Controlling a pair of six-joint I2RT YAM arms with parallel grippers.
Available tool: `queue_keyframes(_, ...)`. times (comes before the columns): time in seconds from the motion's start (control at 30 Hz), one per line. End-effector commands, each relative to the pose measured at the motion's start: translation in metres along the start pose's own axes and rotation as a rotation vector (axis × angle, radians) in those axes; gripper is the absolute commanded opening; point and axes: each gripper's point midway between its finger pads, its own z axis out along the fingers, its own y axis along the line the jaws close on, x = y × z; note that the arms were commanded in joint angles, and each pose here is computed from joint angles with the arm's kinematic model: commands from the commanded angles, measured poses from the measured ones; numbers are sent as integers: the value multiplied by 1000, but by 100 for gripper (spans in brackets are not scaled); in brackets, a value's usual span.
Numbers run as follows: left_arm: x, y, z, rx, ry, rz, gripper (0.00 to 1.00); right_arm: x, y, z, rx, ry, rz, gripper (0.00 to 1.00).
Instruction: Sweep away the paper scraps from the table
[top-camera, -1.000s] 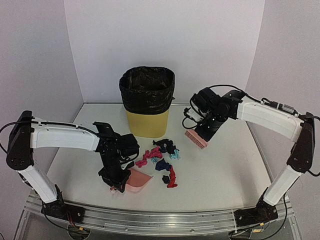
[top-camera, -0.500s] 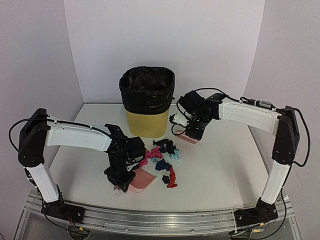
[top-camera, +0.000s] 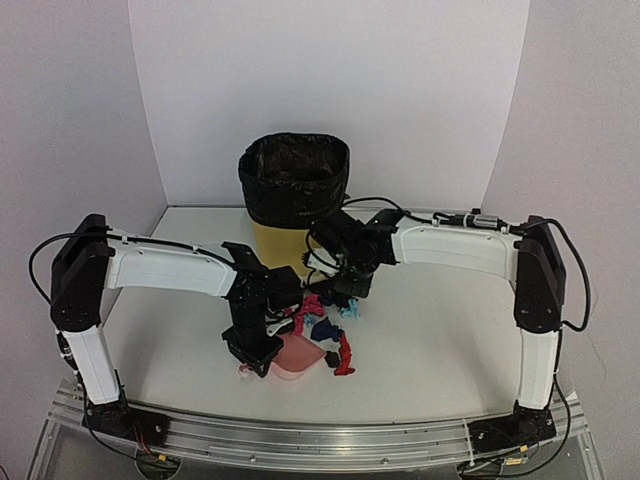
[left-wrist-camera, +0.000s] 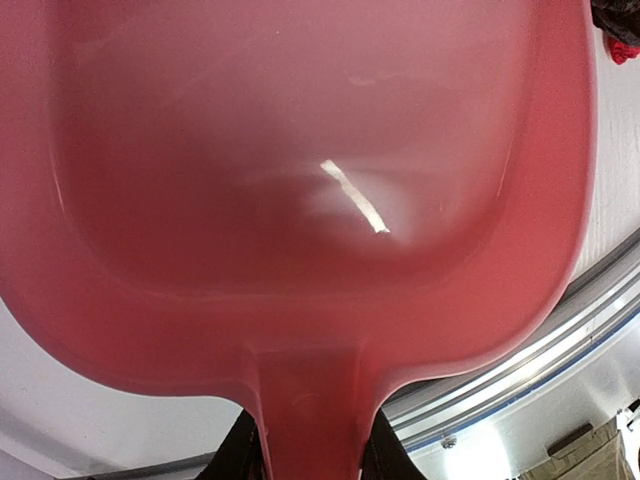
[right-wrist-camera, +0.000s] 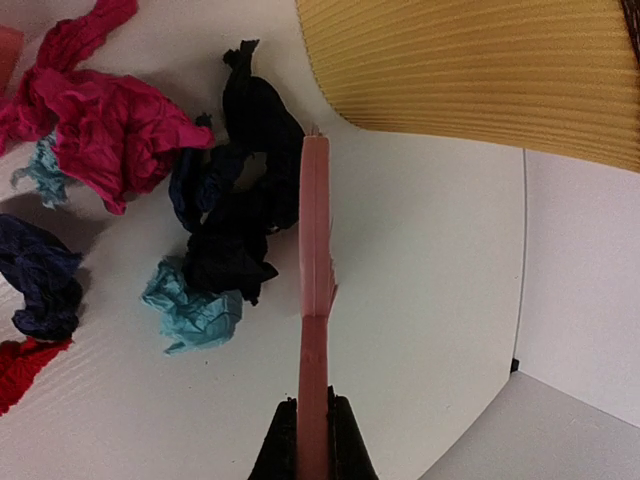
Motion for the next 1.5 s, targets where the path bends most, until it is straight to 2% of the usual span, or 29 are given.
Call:
queue_keyframes(0.0, -6, 6, -4, -11, 2, 26, 0, -29, 8, -19, 6, -79, 47, 0)
queue_keyframes(0.3, -12, 9, -9, 11, -16, 39, 0, -42, 52, -44, -132, -170, 21, 0)
queue_keyframes(1.13, -10, 3, -3, 77, -72, 48, 0, -59, 83, -100, -432, -294, 399, 0)
queue_keyframes(1.47, -8, 2, 1, 91, -81, 68, 0, -57, 77, -109, -441, -301, 515, 0)
